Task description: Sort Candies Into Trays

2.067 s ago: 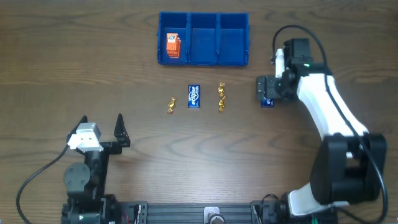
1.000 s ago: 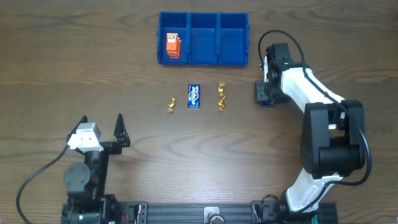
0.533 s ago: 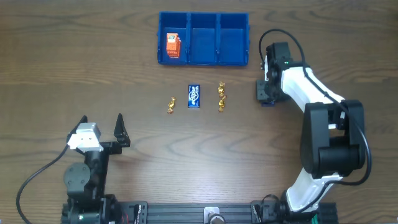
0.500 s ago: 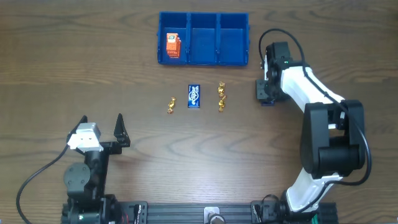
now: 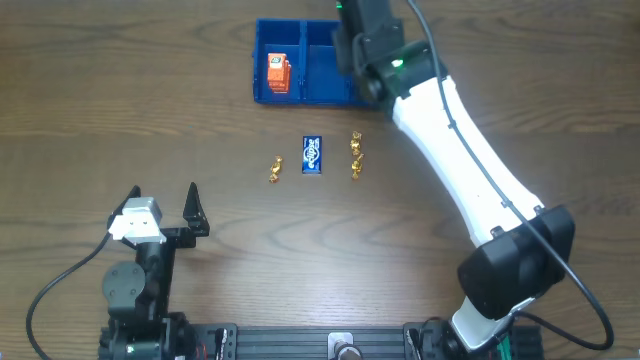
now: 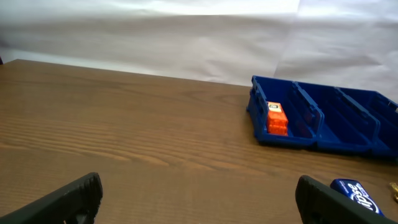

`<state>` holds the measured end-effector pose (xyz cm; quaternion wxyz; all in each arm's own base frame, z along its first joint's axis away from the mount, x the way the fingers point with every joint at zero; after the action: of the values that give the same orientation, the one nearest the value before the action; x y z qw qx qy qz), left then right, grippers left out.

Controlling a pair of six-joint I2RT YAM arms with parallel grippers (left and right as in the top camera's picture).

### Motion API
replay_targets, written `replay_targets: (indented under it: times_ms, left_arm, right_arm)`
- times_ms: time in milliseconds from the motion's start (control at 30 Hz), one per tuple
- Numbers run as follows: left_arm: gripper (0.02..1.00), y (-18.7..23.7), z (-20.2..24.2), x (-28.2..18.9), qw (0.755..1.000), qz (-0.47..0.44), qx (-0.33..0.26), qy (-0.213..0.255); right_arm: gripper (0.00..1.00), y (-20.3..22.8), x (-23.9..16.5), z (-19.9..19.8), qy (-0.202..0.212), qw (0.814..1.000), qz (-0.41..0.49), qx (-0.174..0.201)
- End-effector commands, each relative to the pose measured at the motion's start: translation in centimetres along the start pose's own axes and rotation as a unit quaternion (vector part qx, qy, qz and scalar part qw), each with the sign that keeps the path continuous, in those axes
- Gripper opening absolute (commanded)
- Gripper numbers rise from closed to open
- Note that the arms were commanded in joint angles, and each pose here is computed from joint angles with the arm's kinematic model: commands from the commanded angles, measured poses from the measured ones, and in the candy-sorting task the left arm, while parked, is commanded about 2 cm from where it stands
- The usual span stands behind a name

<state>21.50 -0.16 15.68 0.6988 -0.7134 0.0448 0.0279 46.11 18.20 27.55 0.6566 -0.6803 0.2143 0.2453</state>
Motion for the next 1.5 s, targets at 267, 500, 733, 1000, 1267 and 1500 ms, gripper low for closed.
replay_targets:
  times_ms: [267, 500, 733, 1000, 1267, 1500]
  left_arm:
    - [0.998, 1.5, -0.1, 0.1, 1.000, 0.025, -0.001, 0.007]
    - [0.998, 1.5, -0.1, 0.1, 1.000, 0.025, -0.001, 0.007]
    - [0.998, 1.5, -0.1, 0.1, 1.000, 0.025, -0.001, 0.007]
    - [0.998, 1.5, -0.1, 0.1, 1.000, 0.025, -0.001, 0.007]
    - [0.998, 1.5, -0.1, 0.1, 1.000, 0.025, -0.001, 0.007]
    - [0.998, 1.5, -0.2, 0.1, 1.000, 0.025, -0.001, 0.007]
  right_arm:
    - [0.036, 1.2, 6.7, 3.1, 0.013, 0.998, -0.026, 0.051]
    - [0.036, 4.5, 10.9, 4.4, 0.005, 0.999, 0.008, 0.052]
    - [0.036, 5.3, 11.9, 4.6, 0.006, 0.999, 0.013, 0.051]
    - [0.042, 5.8, 12.4, 4.7, 0.008, 0.997, 0.017, 0.077]
    - [1.000, 5.9, 12.4, 5.6, -0.004, 0.997, 0.016, 0.076]
    - [1.000, 3.3, 11.0, 6.6, -0.028, 0.996, 0.005, 0.081]
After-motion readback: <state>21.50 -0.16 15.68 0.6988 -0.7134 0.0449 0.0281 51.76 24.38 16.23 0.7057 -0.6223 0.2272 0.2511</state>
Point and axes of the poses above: each gripper's point midway between its finger pads, its own x axis out along the fingers, its own z axis along the line the jaws close on, y = z × x, the point moved 3 cm from there along -x, back along the fingers, and after that the axes turned 6 degrees about x, right-handed, at the moved point
